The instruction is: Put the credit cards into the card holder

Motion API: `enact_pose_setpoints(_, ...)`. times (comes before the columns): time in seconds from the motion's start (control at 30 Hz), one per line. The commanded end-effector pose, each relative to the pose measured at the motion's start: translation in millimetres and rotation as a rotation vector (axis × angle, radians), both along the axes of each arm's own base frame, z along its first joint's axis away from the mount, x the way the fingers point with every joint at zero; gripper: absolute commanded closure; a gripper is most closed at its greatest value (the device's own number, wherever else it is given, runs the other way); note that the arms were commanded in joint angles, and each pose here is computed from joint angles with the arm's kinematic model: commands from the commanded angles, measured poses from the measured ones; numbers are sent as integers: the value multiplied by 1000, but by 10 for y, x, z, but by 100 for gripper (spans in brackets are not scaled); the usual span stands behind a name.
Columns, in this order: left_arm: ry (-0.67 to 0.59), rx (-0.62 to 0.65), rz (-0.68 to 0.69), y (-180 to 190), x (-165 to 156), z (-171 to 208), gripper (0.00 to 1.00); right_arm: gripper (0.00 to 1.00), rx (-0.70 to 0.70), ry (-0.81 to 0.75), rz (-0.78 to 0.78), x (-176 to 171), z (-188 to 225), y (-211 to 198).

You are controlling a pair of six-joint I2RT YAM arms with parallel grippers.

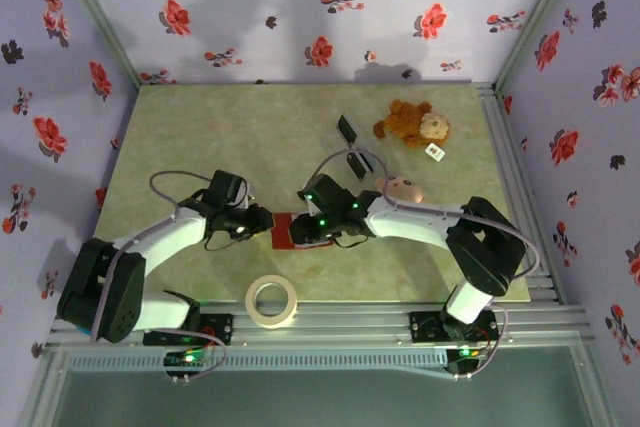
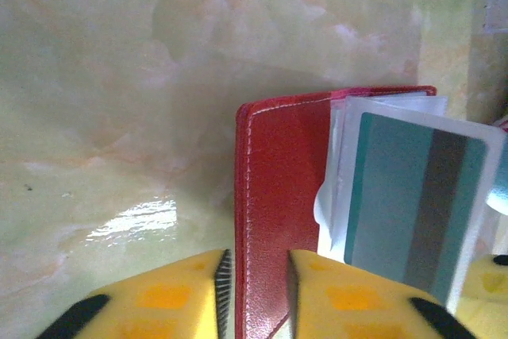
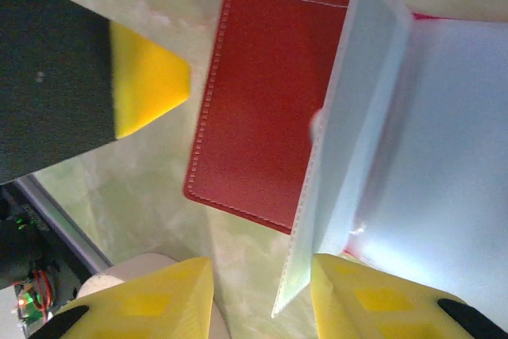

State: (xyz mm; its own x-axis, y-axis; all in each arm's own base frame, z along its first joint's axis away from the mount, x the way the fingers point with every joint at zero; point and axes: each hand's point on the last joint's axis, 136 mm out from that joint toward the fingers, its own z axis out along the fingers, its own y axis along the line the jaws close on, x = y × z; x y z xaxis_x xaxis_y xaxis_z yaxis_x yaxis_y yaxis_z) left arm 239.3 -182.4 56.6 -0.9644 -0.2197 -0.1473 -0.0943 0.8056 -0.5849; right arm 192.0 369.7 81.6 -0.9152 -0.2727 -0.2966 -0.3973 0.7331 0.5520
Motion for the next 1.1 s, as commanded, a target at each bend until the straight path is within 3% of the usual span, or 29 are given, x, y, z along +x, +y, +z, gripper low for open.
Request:
enact_pose_setpoints(0.0,-28,-7,30,144,34,153,62,62,28,2,46,-39,29,162)
enact_pose_setpoints(0.23,-112,-12,139,512,217,559,56,56,87,42,73,-110,75,347)
enact_pose_setpoints(0.43,-145,-21,144,543,288,738,53,52,114,1,54,70,267,245)
enact_pose_setpoints(0.83,-172,20,157,616,292,590,49,48,-182,-318,-215,1482,828,-1058)
enact_pose_setpoints(1.07,-188,32,181,655,324,443,49,43,-514,-414,-258,2023,774,-1656)
